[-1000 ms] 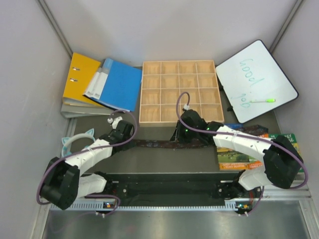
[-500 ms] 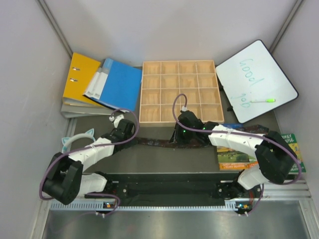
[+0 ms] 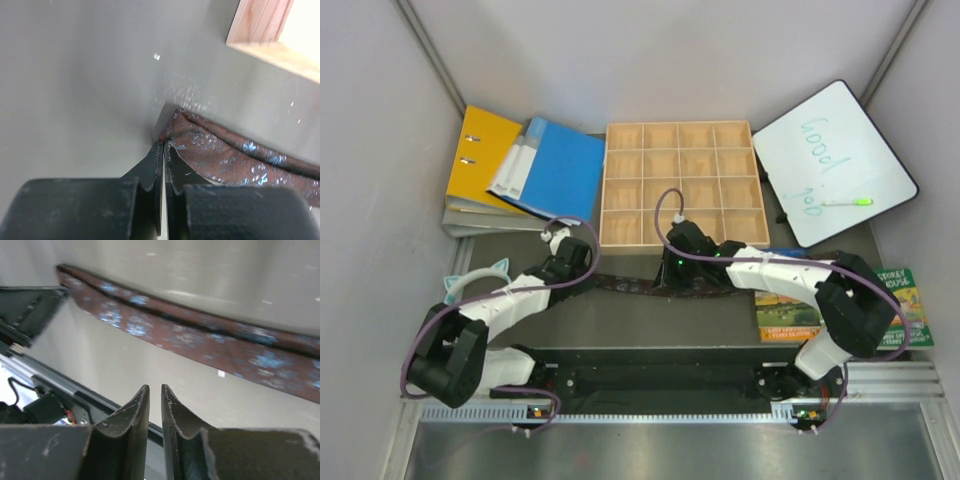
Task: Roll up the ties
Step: Roll the tie at the center of the board.
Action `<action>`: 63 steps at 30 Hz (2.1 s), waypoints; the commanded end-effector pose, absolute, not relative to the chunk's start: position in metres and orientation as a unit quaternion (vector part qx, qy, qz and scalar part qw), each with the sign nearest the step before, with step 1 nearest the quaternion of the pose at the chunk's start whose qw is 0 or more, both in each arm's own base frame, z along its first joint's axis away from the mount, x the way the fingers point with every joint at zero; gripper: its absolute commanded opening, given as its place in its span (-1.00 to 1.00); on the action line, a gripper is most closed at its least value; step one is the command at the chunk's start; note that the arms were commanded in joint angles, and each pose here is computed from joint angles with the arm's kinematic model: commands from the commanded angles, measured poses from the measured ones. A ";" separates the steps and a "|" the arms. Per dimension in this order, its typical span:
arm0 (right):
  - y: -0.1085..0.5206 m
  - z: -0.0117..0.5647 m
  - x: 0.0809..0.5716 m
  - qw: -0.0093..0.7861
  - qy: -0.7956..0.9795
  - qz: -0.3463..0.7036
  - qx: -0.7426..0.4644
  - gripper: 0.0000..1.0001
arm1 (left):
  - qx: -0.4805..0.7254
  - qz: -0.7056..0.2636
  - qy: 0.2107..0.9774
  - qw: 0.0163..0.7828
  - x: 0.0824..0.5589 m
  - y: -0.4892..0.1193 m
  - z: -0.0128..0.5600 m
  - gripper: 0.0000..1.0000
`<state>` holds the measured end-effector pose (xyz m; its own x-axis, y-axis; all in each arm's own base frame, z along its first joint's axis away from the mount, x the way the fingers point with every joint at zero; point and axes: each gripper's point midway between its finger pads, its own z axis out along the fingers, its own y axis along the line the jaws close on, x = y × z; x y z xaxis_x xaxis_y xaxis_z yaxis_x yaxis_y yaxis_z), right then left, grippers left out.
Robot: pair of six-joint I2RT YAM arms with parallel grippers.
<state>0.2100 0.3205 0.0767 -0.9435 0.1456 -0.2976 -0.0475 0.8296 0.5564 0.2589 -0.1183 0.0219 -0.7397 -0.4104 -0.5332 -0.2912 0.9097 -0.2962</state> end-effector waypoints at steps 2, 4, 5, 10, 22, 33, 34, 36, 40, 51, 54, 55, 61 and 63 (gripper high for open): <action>0.380 0.111 0.212 0.178 0.917 0.356 -0.009 -0.72 | -0.200 -0.101 0.931 0.287 0.248 -0.118 0.043 -0.98; 0.391 0.105 0.211 0.169 0.919 0.356 -0.014 -0.76 | -0.208 -0.106 0.932 0.279 0.242 -0.118 0.050 -0.98; 0.400 0.112 0.213 0.173 0.915 0.364 -0.018 -0.77 | -0.209 -0.109 0.931 0.278 0.240 -0.118 0.052 -0.98; 0.430 0.110 0.202 0.159 0.914 0.372 -0.041 -0.84 | -0.223 -0.106 0.930 0.272 0.226 -0.111 0.061 -0.98; 0.462 0.084 0.187 0.128 0.917 0.373 -0.056 -0.92 | -0.254 -0.091 0.929 0.255 0.197 -0.095 0.070 -0.95; 0.473 0.062 0.200 0.131 0.928 0.344 -0.060 -0.95 | -0.252 -0.101 0.928 0.257 0.201 -0.099 0.084 -0.95; 0.474 0.061 0.200 0.130 0.928 0.345 -0.061 -0.95 | -0.250 -0.101 0.928 0.258 0.201 -0.099 0.086 -0.95; 0.478 0.058 0.200 0.127 0.927 0.346 -0.062 -0.96 | -0.248 -0.100 0.928 0.260 0.202 -0.100 0.089 -0.95; 0.481 0.052 0.200 0.121 0.928 0.347 -0.061 -0.97 | -0.248 -0.106 0.928 0.258 0.204 -0.103 0.092 -0.95; 0.494 0.055 0.206 0.123 0.925 0.354 -0.067 -0.99 | -0.244 -0.135 0.926 0.253 0.207 -0.114 0.102 -0.95; 0.495 0.060 0.208 0.127 0.923 0.356 -0.068 -0.98 | -0.242 -0.146 0.927 0.246 0.208 -0.121 0.100 -0.95; 0.495 0.061 0.209 0.128 0.923 0.355 -0.069 -0.98 | -0.240 -0.152 0.928 0.242 0.208 -0.124 0.099 -0.95; 0.489 0.063 0.214 0.131 0.924 0.353 -0.071 -0.98 | -0.238 -0.165 0.927 0.237 0.212 -0.137 0.100 -0.95; 0.485 0.066 0.217 0.133 0.924 0.352 -0.070 -0.99 | -0.239 -0.166 0.927 0.236 0.213 -0.140 0.100 -0.95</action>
<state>0.2069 0.4791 0.0457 -0.9668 -0.0346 -0.2532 -0.1875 0.7693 0.6107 0.1969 -0.1220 0.0811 -0.7935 -0.4997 -0.3475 -0.3866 0.8547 -0.3463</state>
